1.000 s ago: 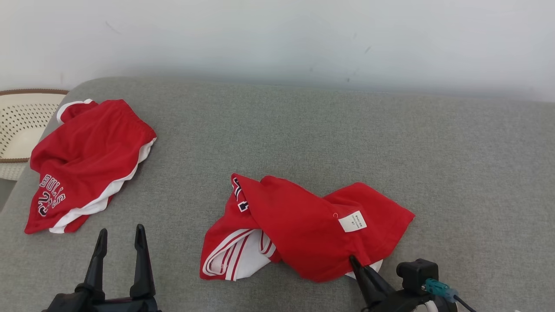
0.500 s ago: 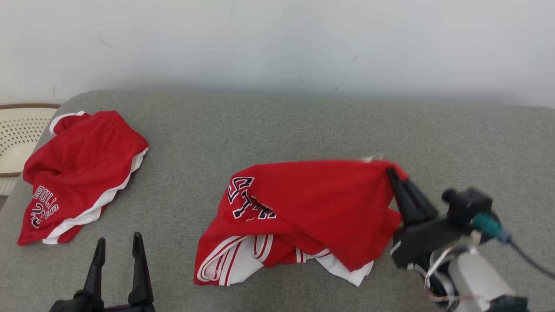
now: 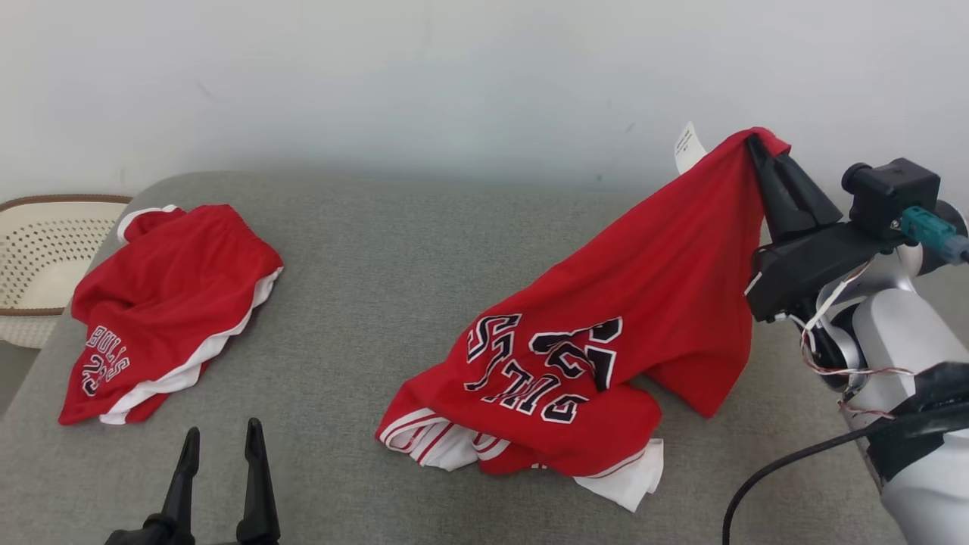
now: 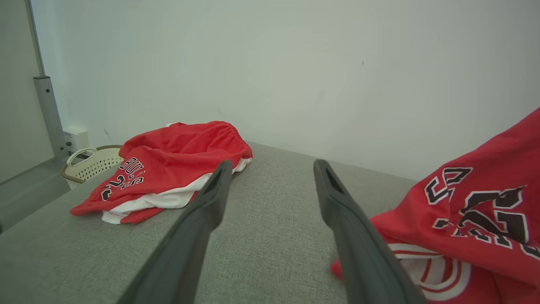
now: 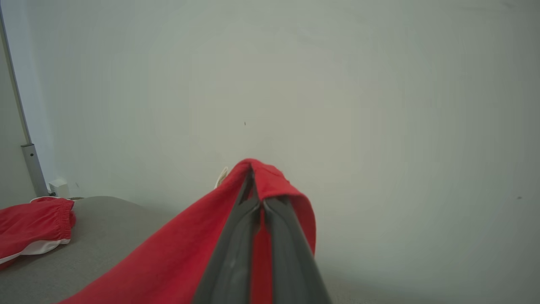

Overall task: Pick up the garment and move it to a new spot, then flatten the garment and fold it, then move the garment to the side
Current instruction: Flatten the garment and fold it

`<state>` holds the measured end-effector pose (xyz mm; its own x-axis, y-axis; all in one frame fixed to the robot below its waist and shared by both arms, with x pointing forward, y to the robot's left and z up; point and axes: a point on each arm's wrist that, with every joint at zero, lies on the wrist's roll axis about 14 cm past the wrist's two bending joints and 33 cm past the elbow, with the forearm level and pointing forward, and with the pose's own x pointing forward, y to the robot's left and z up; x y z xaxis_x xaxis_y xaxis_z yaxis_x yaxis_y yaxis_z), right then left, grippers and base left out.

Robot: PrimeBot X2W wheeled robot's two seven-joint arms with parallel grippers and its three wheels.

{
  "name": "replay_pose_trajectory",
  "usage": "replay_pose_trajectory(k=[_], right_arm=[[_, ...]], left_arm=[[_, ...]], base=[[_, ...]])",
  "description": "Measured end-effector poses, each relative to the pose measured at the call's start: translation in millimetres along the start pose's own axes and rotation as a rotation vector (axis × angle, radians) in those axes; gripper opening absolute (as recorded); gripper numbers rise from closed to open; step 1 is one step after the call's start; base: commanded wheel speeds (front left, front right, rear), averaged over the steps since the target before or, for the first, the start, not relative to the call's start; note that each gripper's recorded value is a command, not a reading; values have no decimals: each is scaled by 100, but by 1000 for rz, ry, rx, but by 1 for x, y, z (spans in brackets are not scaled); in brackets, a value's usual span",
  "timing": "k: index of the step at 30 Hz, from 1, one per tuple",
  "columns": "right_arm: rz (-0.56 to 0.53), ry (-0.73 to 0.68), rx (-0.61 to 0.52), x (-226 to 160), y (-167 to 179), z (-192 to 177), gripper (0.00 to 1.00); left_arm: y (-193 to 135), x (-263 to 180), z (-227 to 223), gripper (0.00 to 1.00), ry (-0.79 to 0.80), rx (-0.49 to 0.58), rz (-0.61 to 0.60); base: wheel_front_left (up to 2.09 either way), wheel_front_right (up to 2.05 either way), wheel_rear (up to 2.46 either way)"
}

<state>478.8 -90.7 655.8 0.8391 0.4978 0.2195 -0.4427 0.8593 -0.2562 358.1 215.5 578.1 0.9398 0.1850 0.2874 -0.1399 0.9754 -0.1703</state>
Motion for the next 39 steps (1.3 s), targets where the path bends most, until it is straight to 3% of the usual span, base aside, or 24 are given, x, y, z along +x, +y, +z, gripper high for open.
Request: replay_pose_trajectory(k=[9,22,23,24,25,33,39], right_arm=[[7,20,-11,12,-3,-2,0],[-37,188,-56,61,-38,-41,0],[-39,203,-67,65,-40,-45,18],[-47,227,-65,67,-43,-52,48],[-50,265,-67,69,-43,-62,100],[-10,344,-85,80,-27,-99,100],[-33,265,-56,78,-32,-81,100]], left_arm=[[11,-8,-1,100,9,9,31],[5,-1,-15,100,49,-7,18],[5,0,-16,100,52,-6,18],[5,0,-17,100,56,-6,18],[5,0,-19,100,61,-6,18],[13,2,-30,100,93,8,49],[3,7,-33,100,95,-5,20]], base=[[0,0,0],[0,0,0],[0,0,0],[0,0,0],[0,0,0],[0,0,0],[0,0,0]])
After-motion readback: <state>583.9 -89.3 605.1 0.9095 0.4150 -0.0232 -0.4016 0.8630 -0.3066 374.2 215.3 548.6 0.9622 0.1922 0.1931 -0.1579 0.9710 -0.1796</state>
